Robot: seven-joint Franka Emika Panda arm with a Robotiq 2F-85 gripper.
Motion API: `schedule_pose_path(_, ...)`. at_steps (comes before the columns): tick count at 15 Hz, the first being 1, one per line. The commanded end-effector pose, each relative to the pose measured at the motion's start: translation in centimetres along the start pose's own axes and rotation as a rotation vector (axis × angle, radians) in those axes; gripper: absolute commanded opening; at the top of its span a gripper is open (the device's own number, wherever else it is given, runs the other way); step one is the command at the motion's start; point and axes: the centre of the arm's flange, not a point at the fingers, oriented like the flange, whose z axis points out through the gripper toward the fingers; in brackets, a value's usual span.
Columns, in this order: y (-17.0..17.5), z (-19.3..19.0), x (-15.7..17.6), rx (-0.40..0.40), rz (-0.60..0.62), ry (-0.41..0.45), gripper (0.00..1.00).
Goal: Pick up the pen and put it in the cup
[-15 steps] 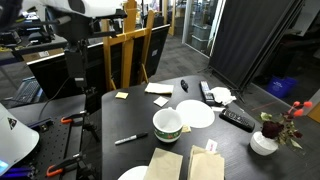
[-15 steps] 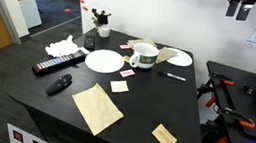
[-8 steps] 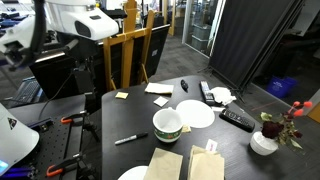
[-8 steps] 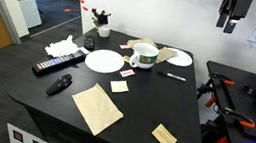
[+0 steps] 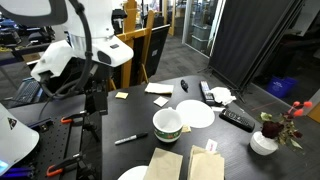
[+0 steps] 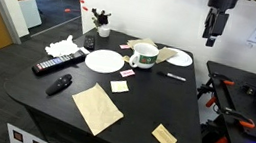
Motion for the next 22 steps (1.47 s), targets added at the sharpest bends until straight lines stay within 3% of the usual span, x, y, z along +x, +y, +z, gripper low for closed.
schedule_pose_path(1,1.0,3.4,0.8,-0.040,-0.027,-0.009,1.00)
schedule_pose_path(10,1.6,8.5,1.7,-0.088,-0.071,-0.039,1.00)
schedule_pose_path(22,1.8,15.3,2.6,-0.129,0.060,0.013,1.00)
